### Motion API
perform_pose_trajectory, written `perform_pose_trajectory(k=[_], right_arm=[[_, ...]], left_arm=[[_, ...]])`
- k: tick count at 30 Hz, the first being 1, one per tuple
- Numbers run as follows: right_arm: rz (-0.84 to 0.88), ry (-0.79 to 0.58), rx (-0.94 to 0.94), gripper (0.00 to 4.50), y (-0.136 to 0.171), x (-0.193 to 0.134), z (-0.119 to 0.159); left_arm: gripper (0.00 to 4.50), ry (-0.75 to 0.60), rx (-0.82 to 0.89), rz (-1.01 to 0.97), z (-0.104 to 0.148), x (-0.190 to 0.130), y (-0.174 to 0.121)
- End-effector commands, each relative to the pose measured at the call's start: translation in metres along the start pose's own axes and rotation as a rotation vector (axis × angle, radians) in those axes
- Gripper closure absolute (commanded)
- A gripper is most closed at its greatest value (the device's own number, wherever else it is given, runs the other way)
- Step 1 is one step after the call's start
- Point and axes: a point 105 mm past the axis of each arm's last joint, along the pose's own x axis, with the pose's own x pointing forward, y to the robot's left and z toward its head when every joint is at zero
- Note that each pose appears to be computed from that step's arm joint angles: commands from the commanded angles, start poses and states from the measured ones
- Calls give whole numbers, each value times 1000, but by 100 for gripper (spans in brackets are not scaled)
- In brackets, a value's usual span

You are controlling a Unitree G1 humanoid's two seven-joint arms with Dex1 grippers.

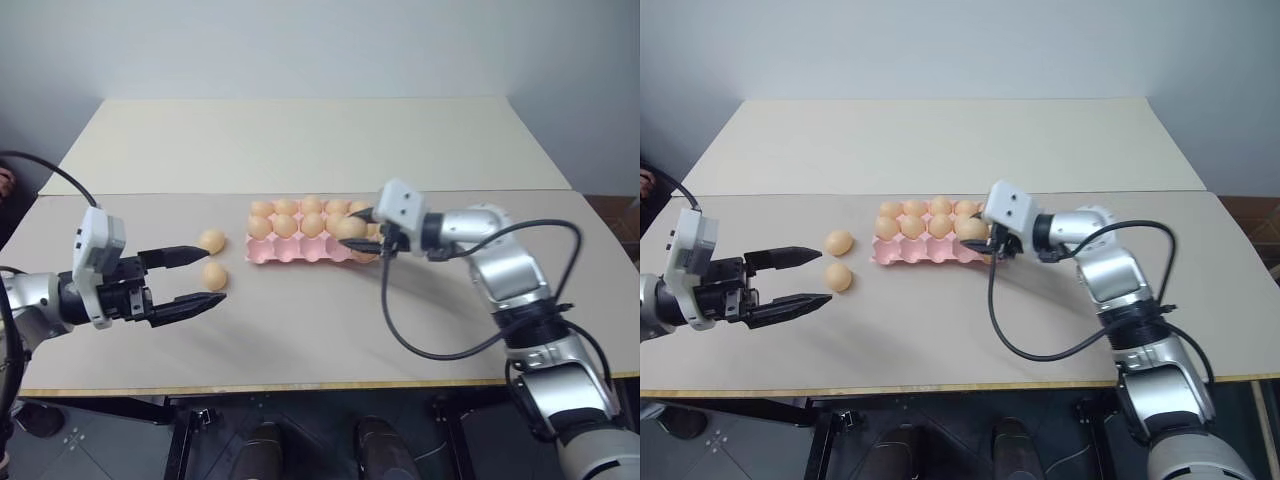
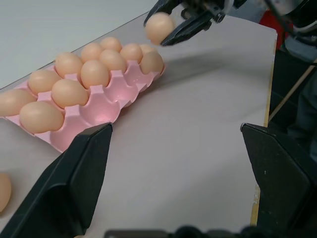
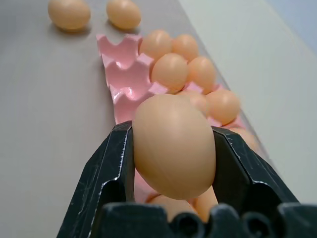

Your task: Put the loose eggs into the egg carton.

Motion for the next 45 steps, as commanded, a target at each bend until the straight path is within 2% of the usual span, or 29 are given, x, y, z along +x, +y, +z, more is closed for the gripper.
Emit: perform_pose_trajectory(k=[1,7,11,14,20,26,30,34,38,45], right_arm=[[-105,47,-22,183,-18,9,-1],[-170,1,-15,4,-24,6,16],[-190,-77,-9,4,-25,-20,41],[-174,-101,-11,4,-18,-50,47],[-117,-68,-20,4,8,-120,36],[-98,2,44,4,29,-159,19],[-143,59,65,4,25,-159,2],[-137,63,51,4,20,-154,2],[-107,125,-36,4,16,-139,-19],[-240,228,-73,4,-32,-90,-64]], left_arm=[[0,-16,63,16,12,-4,-1],[0,-13,60,21,10,-6,-2],[0,-15,63,25,10,-6,0],[0,-13,62,31,9,-6,3],[0,0,41,93,3,-14,13],[0,23,17,156,-4,-31,21],[0,21,21,152,-3,-30,21],[0,13,30,141,0,-27,19],[0,2,38,119,3,-23,18],[0,-26,60,112,9,-13,18]])
